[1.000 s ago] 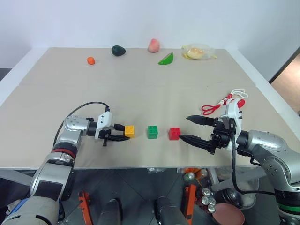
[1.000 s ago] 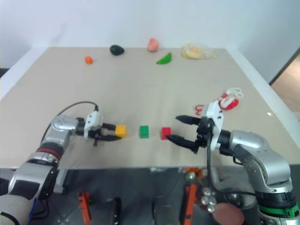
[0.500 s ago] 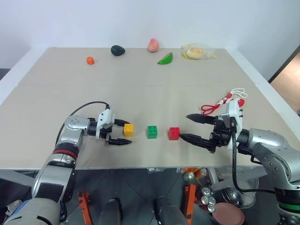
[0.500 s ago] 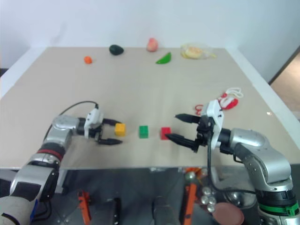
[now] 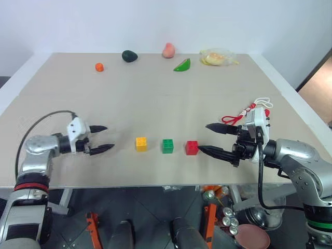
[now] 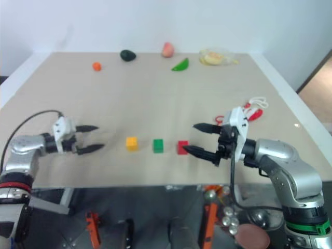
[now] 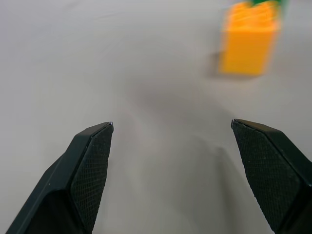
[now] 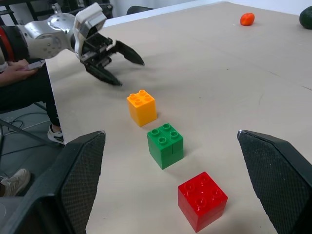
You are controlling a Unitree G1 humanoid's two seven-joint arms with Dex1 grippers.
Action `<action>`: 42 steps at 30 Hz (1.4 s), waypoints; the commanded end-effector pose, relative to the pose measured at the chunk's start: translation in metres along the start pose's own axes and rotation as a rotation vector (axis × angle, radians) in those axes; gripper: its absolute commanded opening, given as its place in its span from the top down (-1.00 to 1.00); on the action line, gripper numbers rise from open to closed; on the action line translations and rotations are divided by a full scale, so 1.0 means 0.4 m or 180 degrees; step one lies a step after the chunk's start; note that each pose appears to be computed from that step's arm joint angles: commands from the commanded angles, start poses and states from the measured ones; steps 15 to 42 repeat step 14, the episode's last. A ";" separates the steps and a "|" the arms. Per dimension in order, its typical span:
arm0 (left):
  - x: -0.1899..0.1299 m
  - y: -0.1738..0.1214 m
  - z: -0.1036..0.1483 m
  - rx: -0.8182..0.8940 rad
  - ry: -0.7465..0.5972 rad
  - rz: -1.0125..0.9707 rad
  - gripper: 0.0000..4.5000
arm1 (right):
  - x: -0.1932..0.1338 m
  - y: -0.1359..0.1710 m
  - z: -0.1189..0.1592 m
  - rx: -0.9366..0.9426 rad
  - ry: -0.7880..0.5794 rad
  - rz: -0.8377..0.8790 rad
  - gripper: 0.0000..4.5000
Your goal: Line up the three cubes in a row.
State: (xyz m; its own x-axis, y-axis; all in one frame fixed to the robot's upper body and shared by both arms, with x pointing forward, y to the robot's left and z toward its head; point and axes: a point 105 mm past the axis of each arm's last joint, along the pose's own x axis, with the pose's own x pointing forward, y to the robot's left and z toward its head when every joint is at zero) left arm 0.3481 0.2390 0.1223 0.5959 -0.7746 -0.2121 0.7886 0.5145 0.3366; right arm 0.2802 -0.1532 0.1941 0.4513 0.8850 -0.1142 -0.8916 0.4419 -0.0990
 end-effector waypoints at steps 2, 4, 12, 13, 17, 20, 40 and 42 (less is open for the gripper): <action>-0.034 0.025 0.059 -0.0375 -0.0367 0.0767 -0.78 | -0.020 -0.033 0.020 -0.0138 -0.0100 -0.0366 -1.00; -0.042 0.013 0.055 -0.0768 -0.0381 0.1115 -0.78 | -0.038 -0.062 0.015 -0.0103 -0.0159 -0.0717 -1.00; -0.017 -0.076 0.037 -0.1669 -0.0205 0.1828 -0.78 | -0.107 -0.137 -0.059 0.0440 -0.0459 -0.2161 -1.00; -0.014 -0.082 0.031 -0.1737 -0.0155 0.1863 -0.78 | -0.108 -0.137 -0.067 0.0489 -0.0484 -0.2257 -1.00; -0.008 -0.087 0.024 -0.1841 -0.0108 0.1866 -0.78 | -0.107 -0.140 -0.077 0.0575 -0.0516 -0.2368 -1.00; -0.008 -0.087 0.024 -0.1841 -0.0108 0.1866 -0.78 | -0.107 -0.140 -0.077 0.0575 -0.0516 -0.2368 -1.00; -0.008 -0.087 0.024 -0.1841 -0.0108 0.1866 -0.78 | -0.107 -0.140 -0.077 0.0575 -0.0516 -0.2368 -1.00; -0.008 -0.087 0.024 -0.1841 -0.0108 0.1866 -0.78 | -0.107 -0.140 -0.077 0.0575 -0.0516 -0.2368 -1.00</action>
